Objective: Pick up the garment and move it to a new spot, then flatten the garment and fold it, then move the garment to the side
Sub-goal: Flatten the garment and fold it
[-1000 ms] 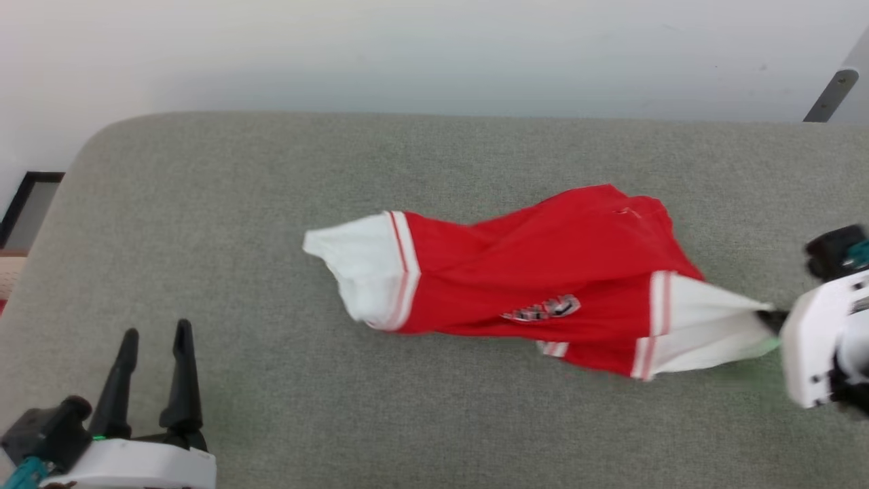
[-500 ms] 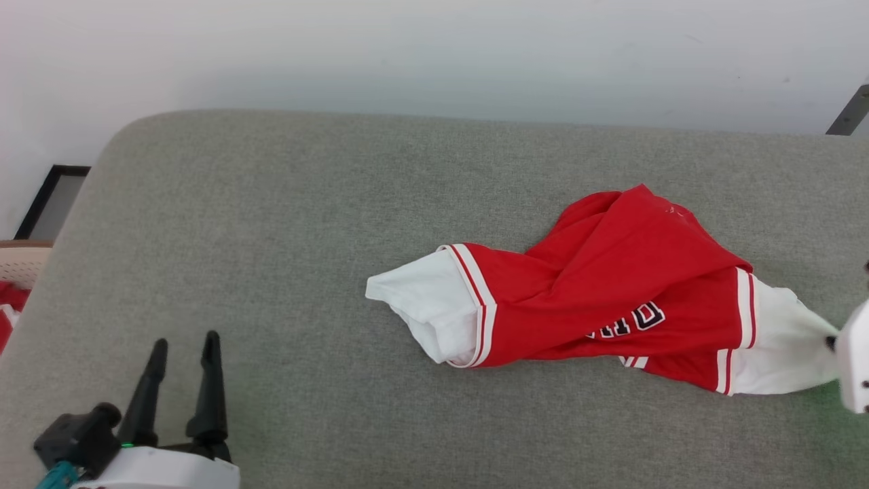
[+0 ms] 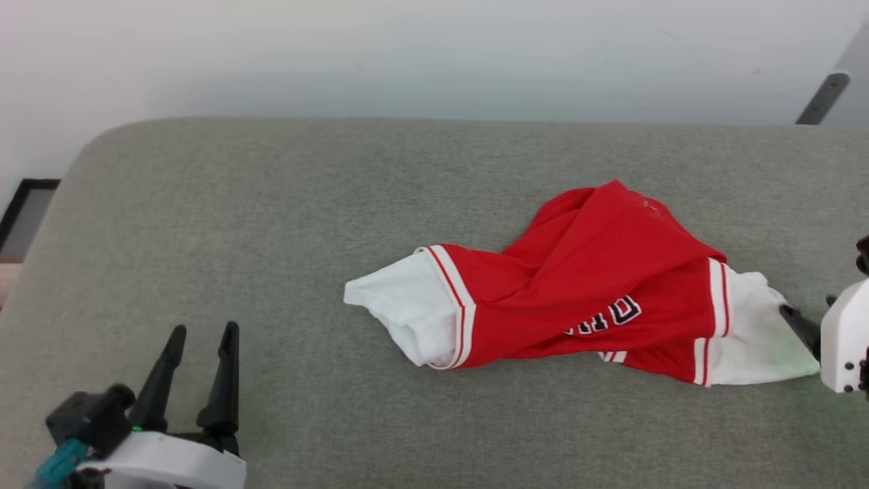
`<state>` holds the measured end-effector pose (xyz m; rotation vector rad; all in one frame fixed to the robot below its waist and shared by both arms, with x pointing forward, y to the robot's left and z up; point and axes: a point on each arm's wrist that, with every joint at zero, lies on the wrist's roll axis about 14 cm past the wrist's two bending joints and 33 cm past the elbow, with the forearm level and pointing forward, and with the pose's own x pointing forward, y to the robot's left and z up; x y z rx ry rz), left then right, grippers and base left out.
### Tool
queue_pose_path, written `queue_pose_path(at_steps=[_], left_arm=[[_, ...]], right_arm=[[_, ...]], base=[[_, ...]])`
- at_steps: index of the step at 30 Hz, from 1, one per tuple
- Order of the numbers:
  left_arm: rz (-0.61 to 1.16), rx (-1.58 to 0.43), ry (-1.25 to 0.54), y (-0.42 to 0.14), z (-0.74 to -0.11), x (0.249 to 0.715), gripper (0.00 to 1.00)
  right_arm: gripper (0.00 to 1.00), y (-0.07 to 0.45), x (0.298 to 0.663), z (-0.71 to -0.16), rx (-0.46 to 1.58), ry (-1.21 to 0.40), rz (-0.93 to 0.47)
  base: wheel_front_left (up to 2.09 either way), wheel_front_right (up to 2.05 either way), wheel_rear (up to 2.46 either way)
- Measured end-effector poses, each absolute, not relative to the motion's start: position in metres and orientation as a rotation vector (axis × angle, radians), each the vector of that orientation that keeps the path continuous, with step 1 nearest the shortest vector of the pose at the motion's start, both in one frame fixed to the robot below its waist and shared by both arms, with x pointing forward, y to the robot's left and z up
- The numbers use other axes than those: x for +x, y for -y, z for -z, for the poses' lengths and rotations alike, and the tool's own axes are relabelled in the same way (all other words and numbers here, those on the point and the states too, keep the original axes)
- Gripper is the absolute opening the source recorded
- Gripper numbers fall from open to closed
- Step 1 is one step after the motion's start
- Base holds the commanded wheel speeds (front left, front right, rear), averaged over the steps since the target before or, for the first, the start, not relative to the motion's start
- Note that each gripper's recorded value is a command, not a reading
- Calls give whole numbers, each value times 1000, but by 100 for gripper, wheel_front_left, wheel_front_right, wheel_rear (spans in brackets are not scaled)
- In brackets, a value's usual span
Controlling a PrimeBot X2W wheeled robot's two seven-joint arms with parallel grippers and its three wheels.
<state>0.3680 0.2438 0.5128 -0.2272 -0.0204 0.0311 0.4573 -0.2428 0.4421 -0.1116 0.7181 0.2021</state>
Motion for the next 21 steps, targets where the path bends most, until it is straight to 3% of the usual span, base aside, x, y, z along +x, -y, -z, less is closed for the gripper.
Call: queue_pose_path(at_steps=[6, 14, 21], left_arm=[[78, -225, -43, -222, -517, 380, 100], [387, -194, -282, -157, -524, 404, 100], [522, -168, -476, -127, -521, 420, 100]], right_arm=[[100, 240, 460, -468, -74, -572, -218], [100, 221, 451, -514, 26, -248, -216], [100, 204, 437, -531, 58, -129, -214]], base=[[0, 0, 0], [0, 0, 0], [0, 0, 0]])
